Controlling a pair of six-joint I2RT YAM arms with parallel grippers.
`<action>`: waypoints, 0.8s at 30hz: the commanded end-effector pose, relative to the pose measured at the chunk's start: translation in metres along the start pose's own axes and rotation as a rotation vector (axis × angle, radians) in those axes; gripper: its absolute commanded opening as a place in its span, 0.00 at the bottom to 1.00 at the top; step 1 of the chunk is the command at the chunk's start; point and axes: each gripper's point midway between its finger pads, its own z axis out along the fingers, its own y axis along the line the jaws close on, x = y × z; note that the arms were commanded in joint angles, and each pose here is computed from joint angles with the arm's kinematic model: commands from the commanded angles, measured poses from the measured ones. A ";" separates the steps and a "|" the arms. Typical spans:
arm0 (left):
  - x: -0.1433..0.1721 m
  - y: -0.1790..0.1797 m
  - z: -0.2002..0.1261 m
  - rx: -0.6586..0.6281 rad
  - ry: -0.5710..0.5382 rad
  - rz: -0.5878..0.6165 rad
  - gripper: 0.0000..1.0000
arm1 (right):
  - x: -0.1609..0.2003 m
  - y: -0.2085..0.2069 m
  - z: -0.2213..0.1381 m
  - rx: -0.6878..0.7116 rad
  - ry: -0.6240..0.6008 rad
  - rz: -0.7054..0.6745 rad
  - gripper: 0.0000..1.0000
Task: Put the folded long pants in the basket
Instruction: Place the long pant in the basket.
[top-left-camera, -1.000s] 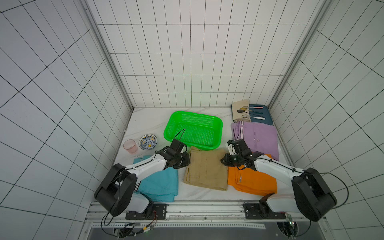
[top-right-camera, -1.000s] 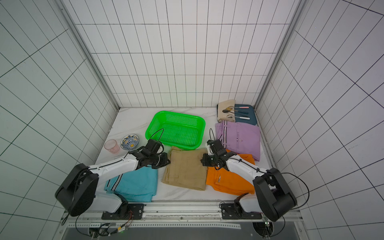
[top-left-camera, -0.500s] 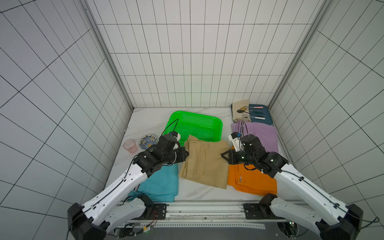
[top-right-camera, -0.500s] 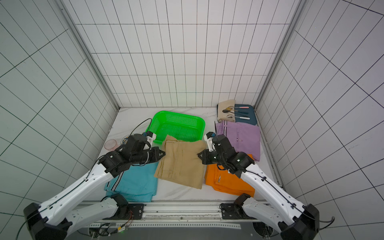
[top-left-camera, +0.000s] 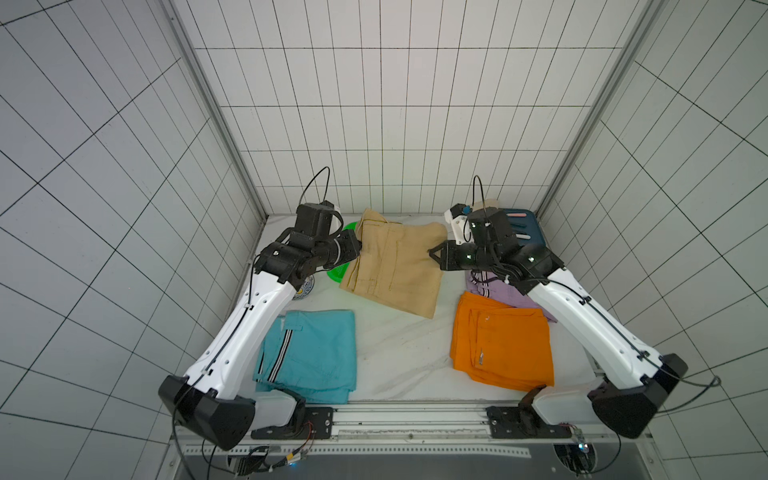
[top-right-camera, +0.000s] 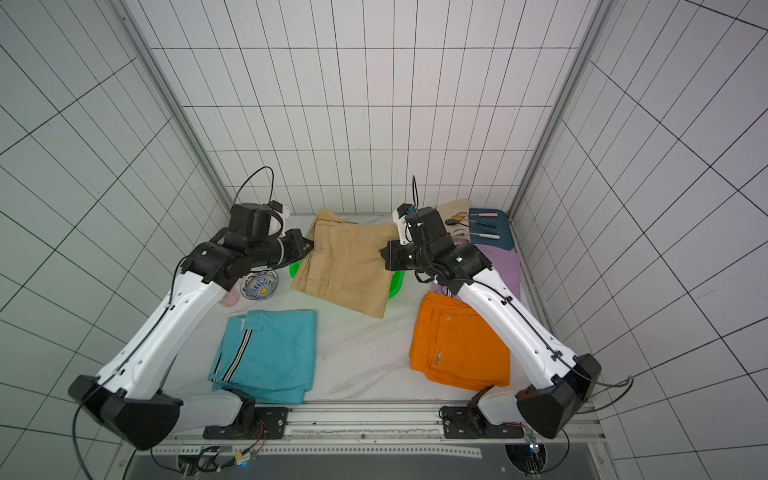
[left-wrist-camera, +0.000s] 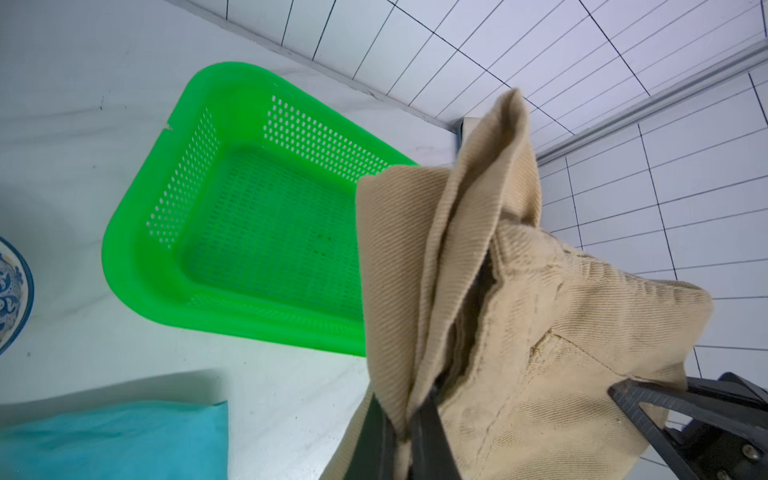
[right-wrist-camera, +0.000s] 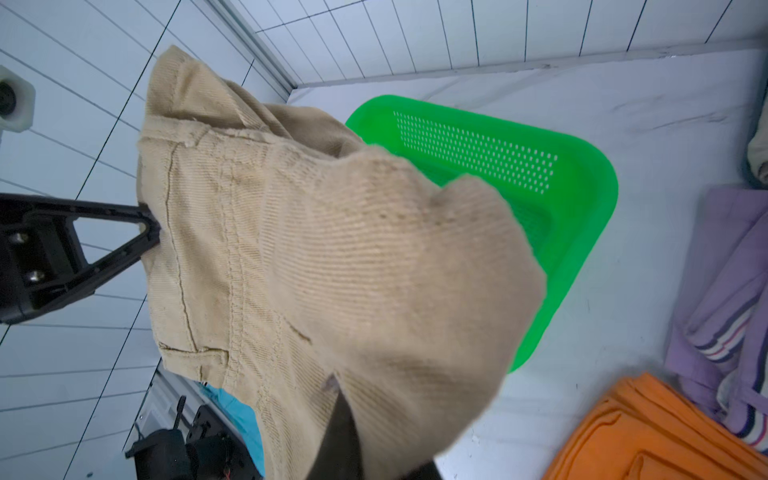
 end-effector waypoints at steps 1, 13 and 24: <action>-0.027 0.007 0.025 0.025 0.007 -0.030 0.00 | -0.028 -0.025 0.024 0.011 -0.010 0.053 0.00; -0.047 0.083 0.165 -0.110 0.123 -0.062 0.00 | -0.030 -0.115 0.140 0.089 0.039 0.138 0.00; -0.035 0.148 0.209 -0.187 0.249 -0.202 0.00 | 0.027 -0.164 0.216 0.164 0.196 0.216 0.00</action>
